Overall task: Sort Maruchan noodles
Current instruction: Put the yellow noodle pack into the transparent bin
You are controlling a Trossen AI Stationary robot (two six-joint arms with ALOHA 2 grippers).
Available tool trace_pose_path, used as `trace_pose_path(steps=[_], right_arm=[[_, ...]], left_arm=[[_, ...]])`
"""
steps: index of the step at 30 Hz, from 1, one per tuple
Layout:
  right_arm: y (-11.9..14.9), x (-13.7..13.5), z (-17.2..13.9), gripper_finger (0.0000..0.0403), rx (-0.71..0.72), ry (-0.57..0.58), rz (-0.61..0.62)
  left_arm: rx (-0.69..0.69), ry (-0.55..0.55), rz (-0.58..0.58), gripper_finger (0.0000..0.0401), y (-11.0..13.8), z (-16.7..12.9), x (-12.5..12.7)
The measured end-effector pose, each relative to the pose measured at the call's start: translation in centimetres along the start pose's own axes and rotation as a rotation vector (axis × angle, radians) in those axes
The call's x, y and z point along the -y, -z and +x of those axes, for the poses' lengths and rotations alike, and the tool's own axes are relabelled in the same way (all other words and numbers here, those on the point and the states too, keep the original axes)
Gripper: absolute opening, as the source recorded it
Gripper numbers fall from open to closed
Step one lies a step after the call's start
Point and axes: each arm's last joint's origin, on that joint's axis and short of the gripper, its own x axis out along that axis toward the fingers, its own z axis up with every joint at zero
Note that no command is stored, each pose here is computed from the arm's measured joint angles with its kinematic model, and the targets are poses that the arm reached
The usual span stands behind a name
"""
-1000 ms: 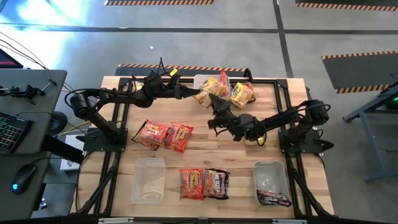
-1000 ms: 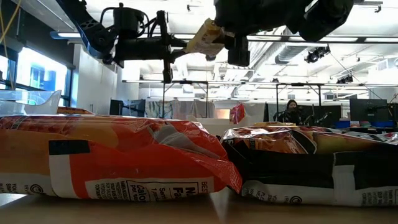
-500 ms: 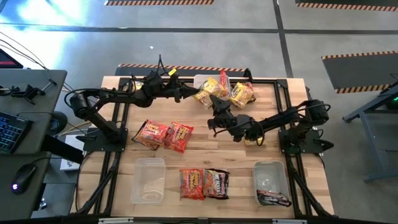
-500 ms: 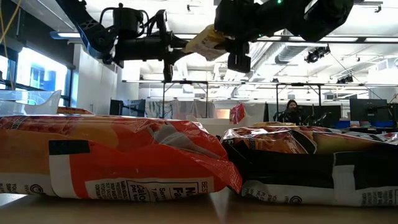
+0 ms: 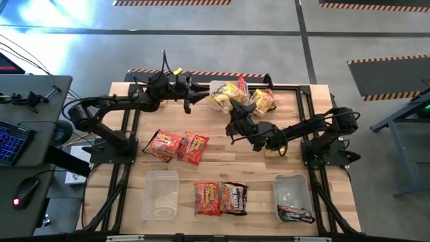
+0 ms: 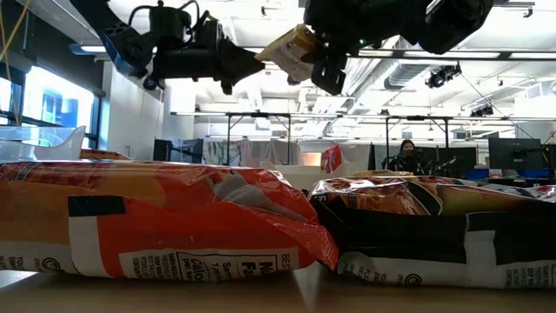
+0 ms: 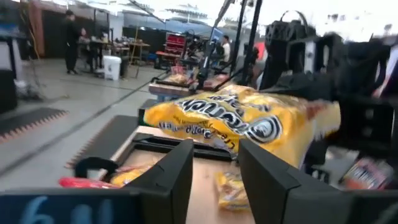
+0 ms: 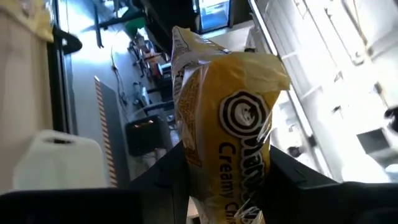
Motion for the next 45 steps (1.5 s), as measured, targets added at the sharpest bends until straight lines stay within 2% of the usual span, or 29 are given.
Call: trace_pose_path(steps=[6,9,16,19,22,26,33,40,45], right_arm=[[0.6,-0.2,0.7,0.0119,-0.033,-0.020,0.198],[0.9,0.2,0.7,0.0119,-0.016,-0.067,0.300],[2.9,1.4,2.0,0.0119,0.102,-0.364,0.648],[3.5,1.6,2.7,0.0119,0.169,-0.461,0.752],[4.0,1.8,3.4,0.0119,0.212,-0.506,0.814],[4.5,2.1,3.9,0.0119,0.276,-0.507,0.894],[5.6,2.1,3.8,0.0119,0.402,-0.511,1.050],[5.4,2.3,3.7,0.0119,0.451,-0.534,1.080],[5.3,2.5,3.6,0.0119,0.489,-0.549,1.099]], left_arm=[[-0.121,-0.093,0.117,0.0158,-0.5,-1.5,0.0],[-0.170,-0.104,0.168,0.0163,-1.0,-2.3,0.4],[-0.230,-0.069,0.180,0.0162,-1.8,-3.3,1.9],[-0.253,-0.033,0.180,0.0162,-1.6,-3.0,2.7],[-0.267,0.011,0.185,0.0164,-1.3,-2.5,3.7],[-0.264,0.057,0.190,0.0180,-1.3,-2.0,4.9],[-0.256,-0.029,0.190,0.0224,-1.6,-1.7,5.4],[-0.169,-0.035,0.136,0.0237,-2.4,-1.5,5.4],[-0.159,-0.023,0.116,0.0237,-2.5,-1.4,5.7]])
